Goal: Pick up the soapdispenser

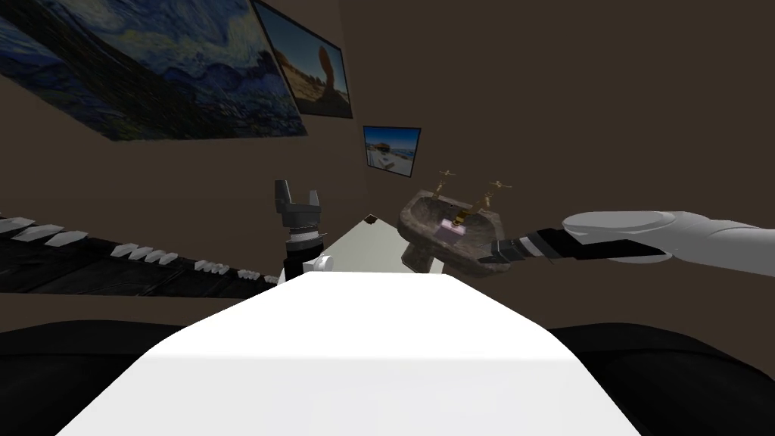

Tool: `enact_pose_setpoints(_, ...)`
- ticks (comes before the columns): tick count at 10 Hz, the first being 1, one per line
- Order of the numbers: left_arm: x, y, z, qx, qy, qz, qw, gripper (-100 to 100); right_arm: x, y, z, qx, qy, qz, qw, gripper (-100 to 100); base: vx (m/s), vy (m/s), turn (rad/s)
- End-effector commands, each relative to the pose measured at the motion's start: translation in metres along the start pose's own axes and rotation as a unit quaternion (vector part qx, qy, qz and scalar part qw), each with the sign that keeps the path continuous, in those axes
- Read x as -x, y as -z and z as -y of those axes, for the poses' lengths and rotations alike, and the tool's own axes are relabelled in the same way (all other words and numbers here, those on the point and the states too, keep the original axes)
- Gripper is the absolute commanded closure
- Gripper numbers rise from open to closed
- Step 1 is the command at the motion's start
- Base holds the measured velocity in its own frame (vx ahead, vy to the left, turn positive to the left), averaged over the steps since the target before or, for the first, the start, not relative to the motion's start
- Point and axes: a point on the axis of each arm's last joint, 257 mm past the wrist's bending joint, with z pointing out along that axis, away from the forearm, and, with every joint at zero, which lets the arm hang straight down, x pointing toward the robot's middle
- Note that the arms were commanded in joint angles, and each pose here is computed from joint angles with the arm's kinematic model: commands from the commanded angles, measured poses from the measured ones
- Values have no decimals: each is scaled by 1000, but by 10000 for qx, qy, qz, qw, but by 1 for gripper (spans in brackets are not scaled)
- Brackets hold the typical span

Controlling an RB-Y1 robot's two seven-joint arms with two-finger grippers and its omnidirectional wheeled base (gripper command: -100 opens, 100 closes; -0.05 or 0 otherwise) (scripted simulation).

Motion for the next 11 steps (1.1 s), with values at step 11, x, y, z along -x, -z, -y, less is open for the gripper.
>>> enact_pose_setpoints(11,0,0,0,0,1,1,10000,0,30,47,42,-618,702,-689,9932,-100,14,52,120)
